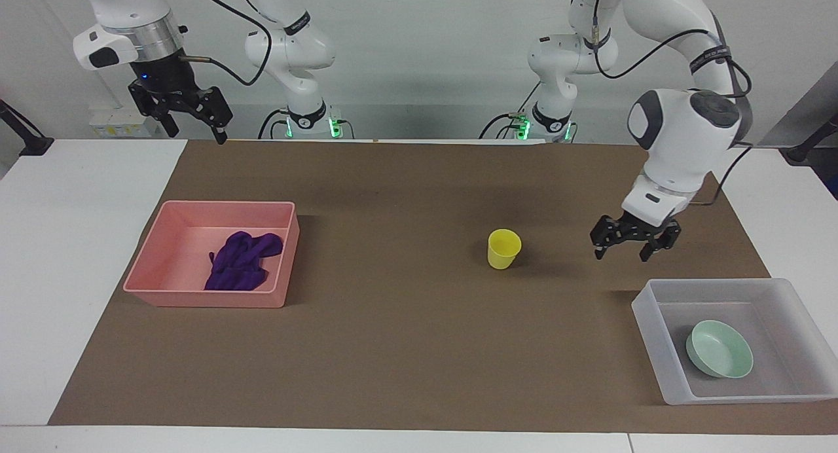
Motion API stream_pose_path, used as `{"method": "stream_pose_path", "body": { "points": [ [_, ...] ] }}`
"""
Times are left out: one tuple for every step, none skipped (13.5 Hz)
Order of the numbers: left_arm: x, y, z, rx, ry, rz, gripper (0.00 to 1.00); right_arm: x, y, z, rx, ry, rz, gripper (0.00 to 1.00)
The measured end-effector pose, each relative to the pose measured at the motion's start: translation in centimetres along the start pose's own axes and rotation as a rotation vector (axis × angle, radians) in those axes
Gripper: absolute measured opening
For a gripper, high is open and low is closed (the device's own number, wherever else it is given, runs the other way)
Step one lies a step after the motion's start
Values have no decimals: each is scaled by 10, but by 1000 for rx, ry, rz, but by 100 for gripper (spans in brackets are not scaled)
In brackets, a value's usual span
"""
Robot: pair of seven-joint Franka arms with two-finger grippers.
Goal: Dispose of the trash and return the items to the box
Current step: 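Reach the left gripper to the yellow cup and grasp its rim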
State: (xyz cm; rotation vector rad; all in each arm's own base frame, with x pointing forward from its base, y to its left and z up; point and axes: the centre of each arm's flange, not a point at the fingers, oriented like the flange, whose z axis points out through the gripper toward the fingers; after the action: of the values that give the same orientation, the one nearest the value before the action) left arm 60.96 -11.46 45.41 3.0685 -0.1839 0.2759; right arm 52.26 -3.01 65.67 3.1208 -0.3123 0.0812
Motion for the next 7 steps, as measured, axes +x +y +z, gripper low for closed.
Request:
{"method": "stream_pose_path", "body": {
  "points": [
    [-8, 20, 9, -5, -6, 16, 100, 0, -1, 5, -1, -6, -2, 100],
    [-18, 38, 16, -8, -18, 37, 100, 1, -2, 10, -2, -10, -9, 100],
    [-27, 54, 21, -10, -29, 54, 100, 1, -3, 14, -2, -15, -22, 100],
    [-36, 70, 26, -14, -31, 62, 100, 0, -3, 18, -4, -22, -34, 100],
    [-43, 85, 29, -18, -25, 64, 100, 0, -2, 19, -6, -24, -43, 100],
    [-51, 98, 35, -23, -16, 67, 99, 1, -2, 20, -14, -23, -48, 100],
    [-59, 109, 43, -29, -5, 74, 98, 1, -1, 19, -20, -21, -52, 100]
  ]
}}
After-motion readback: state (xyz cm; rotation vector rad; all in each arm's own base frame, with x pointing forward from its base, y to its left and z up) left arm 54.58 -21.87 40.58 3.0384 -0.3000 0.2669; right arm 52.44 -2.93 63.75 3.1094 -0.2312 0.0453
